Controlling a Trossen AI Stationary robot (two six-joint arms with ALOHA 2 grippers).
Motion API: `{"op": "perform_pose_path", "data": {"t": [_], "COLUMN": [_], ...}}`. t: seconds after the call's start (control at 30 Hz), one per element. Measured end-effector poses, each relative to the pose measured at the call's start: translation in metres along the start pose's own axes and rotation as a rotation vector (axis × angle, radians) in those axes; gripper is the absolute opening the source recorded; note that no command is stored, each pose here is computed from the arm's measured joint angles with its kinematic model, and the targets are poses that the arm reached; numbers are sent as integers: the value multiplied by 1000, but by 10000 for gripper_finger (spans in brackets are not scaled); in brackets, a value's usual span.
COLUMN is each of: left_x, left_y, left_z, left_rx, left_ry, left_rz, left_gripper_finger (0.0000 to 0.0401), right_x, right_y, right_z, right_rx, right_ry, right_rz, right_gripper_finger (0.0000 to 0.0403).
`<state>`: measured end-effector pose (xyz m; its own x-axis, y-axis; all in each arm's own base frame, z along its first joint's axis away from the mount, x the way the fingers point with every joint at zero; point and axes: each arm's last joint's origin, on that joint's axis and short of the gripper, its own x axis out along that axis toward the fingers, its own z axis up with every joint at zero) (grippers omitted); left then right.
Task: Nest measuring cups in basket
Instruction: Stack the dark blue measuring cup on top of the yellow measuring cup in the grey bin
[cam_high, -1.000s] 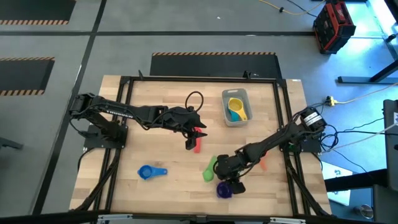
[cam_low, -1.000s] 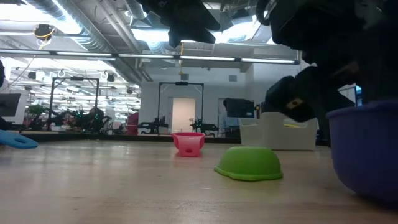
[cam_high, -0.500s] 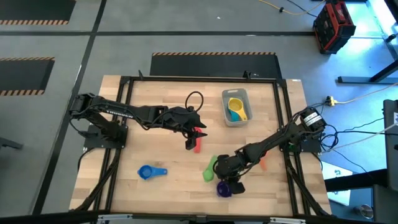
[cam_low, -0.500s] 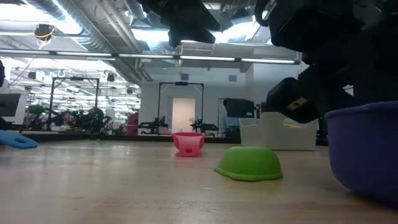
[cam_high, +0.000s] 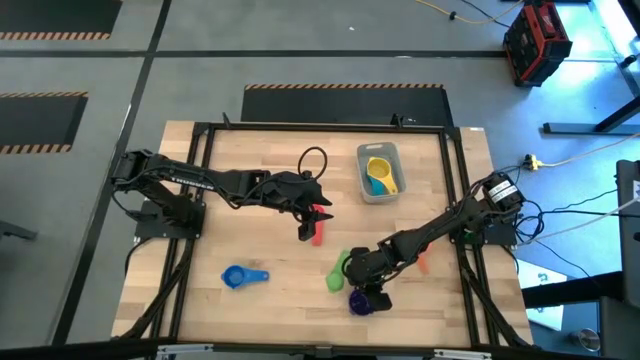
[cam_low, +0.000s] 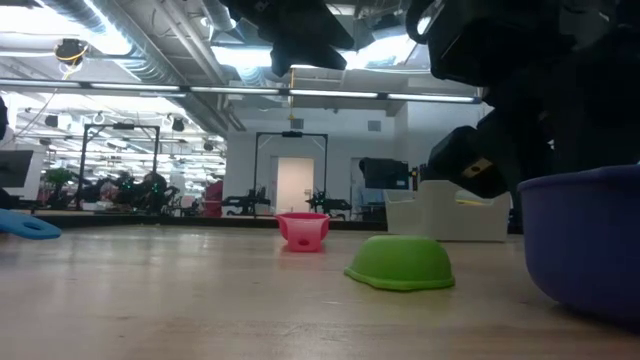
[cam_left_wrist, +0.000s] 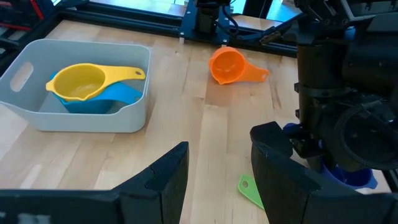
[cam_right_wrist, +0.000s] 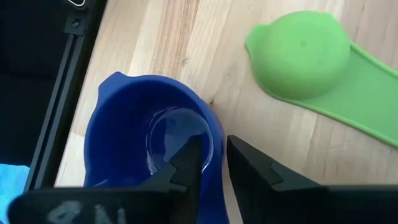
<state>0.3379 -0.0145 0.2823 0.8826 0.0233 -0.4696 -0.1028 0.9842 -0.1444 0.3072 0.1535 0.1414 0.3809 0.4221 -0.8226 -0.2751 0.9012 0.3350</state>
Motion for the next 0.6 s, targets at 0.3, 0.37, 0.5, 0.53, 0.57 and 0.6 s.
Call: {"op": "perform_pose_path", "data": {"t": [0.3,0.37,0.5,0.53,0.57,0.6], "left_x": [0,0,0,0,0,0], "left_y": [0,0,0,0,0,0], "left_z": [0,0,0,0,0,0], "left_rx": [0,0,0,0,0,0], "left_ry": [0,0,0,0,0,0], "left_rz": [0,0,0,0,0,0], "left_gripper_finger": [167,167,167,167,167,167], "right_x": [0,0,0,0,-1,-3], "right_y": [0,1,1,1,1,1], "right_z": [0,0,1,1,2,4], "right_rx": [-23,-20,-12,5,13,29], "right_ry": [3,1,0,0,2,4], "right_rz": [20,27,27,28,27,25], "right_gripper_finger": [17,21,25,20,16,16]}}
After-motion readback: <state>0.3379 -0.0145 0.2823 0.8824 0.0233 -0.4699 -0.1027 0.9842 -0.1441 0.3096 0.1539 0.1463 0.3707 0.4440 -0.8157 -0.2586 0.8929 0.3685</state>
